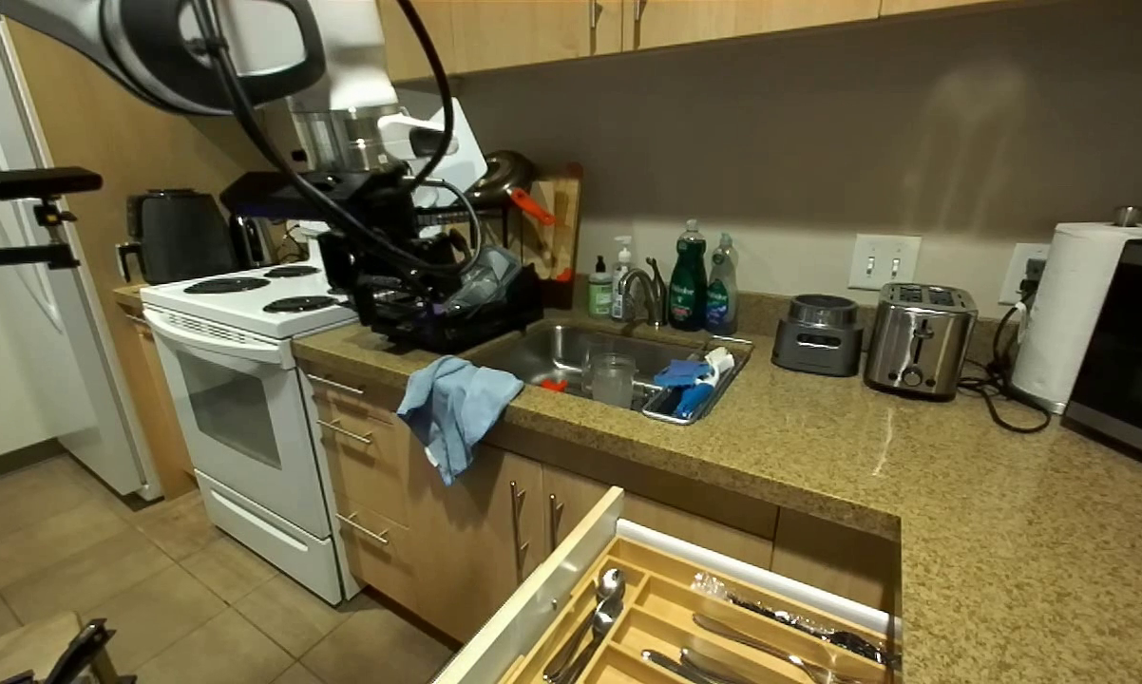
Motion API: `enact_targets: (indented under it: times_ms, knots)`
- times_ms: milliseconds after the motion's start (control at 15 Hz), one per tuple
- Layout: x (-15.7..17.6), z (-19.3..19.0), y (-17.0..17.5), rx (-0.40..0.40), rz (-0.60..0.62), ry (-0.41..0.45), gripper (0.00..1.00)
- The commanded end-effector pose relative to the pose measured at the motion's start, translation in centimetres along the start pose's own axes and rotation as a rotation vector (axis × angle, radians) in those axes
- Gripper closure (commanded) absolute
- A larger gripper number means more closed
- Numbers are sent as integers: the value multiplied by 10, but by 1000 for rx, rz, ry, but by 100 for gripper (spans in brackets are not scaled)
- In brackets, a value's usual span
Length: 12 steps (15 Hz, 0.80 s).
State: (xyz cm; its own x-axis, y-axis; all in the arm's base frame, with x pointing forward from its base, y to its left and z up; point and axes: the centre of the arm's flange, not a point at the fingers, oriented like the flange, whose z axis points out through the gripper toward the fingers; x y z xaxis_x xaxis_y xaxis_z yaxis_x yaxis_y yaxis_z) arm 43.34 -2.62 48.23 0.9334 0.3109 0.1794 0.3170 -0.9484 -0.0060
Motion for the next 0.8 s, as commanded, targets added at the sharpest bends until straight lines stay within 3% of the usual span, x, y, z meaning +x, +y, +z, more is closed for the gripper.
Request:
enact_targets:
  times_ms: [0, 333, 733]
  knots:
    - [47, 24, -16, -24, 6, -11, 0]
    - [92, 71, -21, -37, 88, -63, 0]
    - [130, 124, -2, -47, 176, -133, 0]
